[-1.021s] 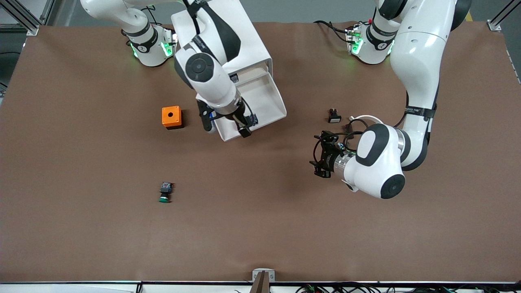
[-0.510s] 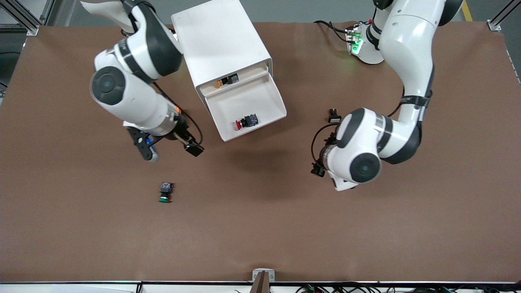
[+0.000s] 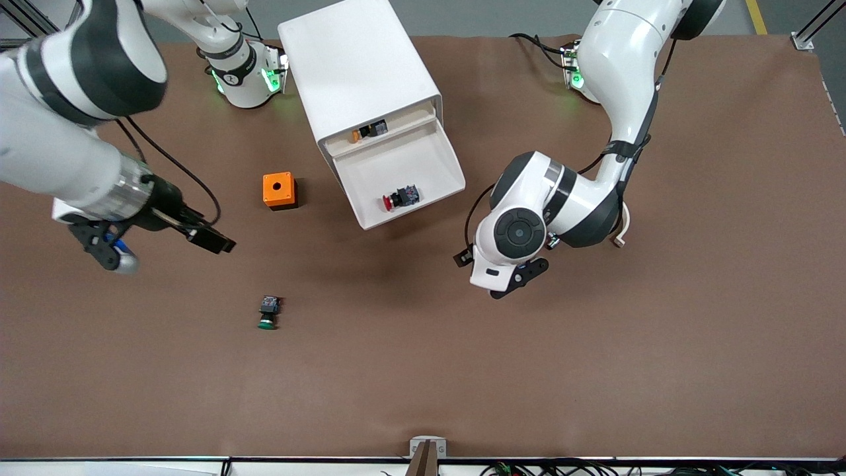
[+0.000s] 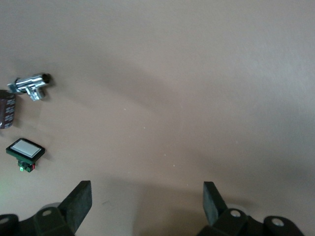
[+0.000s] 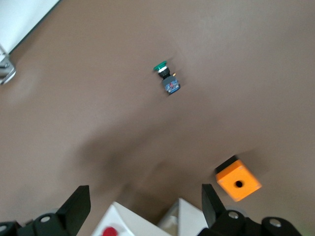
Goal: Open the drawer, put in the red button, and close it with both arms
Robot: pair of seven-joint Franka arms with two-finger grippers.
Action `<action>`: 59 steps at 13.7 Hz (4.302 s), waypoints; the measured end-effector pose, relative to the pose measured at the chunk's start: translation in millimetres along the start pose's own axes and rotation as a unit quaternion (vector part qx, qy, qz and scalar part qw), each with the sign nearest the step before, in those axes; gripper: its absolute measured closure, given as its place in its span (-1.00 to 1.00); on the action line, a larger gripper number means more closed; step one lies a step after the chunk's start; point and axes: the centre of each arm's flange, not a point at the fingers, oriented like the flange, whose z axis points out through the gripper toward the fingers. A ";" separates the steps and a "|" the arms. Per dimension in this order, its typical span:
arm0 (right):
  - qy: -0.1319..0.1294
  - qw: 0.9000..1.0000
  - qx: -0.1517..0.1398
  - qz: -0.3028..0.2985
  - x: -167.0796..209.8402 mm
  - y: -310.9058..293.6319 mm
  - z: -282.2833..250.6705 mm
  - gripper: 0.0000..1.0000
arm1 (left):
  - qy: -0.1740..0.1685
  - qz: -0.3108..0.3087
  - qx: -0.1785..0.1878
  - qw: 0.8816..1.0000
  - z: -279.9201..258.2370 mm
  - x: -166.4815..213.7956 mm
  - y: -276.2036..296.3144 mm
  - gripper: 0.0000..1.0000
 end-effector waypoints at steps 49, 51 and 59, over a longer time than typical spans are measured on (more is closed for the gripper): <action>0.064 0.973 -0.089 -0.202 -2.8 102.3 -95.9 -1.00 | 0.112 0.092 0.001 0.989 -251.8 115.3 -283.5 -1.00; 0.064 0.973 -0.089 -0.203 -3.3 101.6 -95.7 -1.00 | 0.118 0.133 0.004 0.984 -269.1 107.1 -299.1 -1.00; 0.063 0.973 -0.089 -0.204 -4.1 100.6 -95.2 -1.00 | 0.128 0.177 0.017 0.976 -296.7 47.3 -349.6 -1.00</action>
